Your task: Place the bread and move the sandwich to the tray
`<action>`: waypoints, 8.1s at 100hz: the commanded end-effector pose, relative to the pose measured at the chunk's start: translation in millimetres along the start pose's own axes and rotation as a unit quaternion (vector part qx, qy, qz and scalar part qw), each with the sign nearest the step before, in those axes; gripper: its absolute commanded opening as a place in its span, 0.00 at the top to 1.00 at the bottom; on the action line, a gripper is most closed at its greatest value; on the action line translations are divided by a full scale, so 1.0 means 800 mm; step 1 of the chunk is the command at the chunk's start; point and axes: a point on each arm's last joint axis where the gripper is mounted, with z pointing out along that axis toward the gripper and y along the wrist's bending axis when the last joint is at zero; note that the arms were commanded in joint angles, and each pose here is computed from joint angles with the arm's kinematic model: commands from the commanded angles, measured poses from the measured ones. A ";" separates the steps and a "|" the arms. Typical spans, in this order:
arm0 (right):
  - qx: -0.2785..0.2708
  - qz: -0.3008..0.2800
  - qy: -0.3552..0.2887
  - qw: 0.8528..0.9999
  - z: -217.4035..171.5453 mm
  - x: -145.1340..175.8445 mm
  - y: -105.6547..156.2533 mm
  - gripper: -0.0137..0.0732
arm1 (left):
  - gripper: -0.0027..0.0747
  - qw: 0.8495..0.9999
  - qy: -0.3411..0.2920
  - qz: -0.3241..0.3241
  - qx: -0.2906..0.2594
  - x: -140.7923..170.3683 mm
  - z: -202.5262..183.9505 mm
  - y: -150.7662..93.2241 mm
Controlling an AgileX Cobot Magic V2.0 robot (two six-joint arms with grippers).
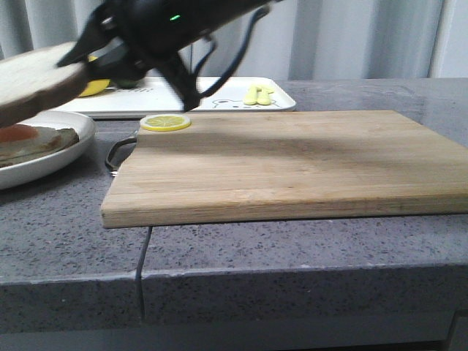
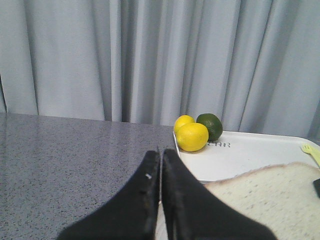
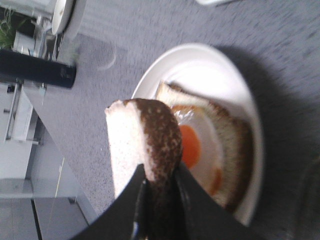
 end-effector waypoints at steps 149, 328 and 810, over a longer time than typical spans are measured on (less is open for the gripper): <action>-0.010 -0.440 -0.070 0.895 -0.171 0.007 0.154 0.91 | 0.57 0.926 0.371 -0.018 -0.073 -0.067 0.166 0.016; -0.024 -0.447 -0.063 0.892 -0.191 0.019 0.163 0.91 | 0.99 0.842 0.498 -0.209 -0.001 -0.021 0.298 0.011; 0.041 -0.569 -0.377 0.729 -0.449 0.285 -0.024 0.91 | 0.99 1.000 0.003 0.005 0.026 0.052 -0.035 0.002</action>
